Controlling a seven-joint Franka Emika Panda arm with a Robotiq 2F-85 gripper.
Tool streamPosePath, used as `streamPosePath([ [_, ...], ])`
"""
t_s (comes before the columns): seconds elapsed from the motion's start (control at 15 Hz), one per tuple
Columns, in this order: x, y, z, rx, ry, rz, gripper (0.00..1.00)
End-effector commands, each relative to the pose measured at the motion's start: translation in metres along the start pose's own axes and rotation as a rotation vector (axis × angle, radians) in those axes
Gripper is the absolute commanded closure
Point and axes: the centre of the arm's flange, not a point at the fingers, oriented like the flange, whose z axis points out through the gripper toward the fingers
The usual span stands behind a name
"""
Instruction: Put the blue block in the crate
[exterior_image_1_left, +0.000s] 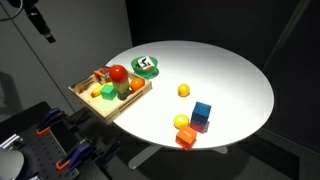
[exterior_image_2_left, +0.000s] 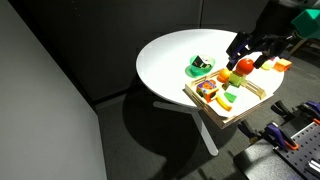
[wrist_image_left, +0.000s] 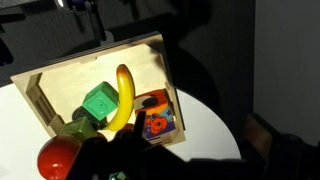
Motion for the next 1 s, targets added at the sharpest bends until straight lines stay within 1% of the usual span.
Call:
streamPosePath([
  [0.0,0.016,0.015,-0.011,-0.028,0.051,0.032,0.00],
  [0.27,0.031,0.033,-0.020,-0.102,0.138,0.057,0.00],
  [0.4,0.039,0.042,-0.024,-0.143,0.156,0.071,0.00],
  [0.6,0.053,0.056,-0.029,-0.171,0.143,0.089,0.00],
  [0.93,0.072,0.076,-0.037,-0.173,0.106,0.115,0.00],
])
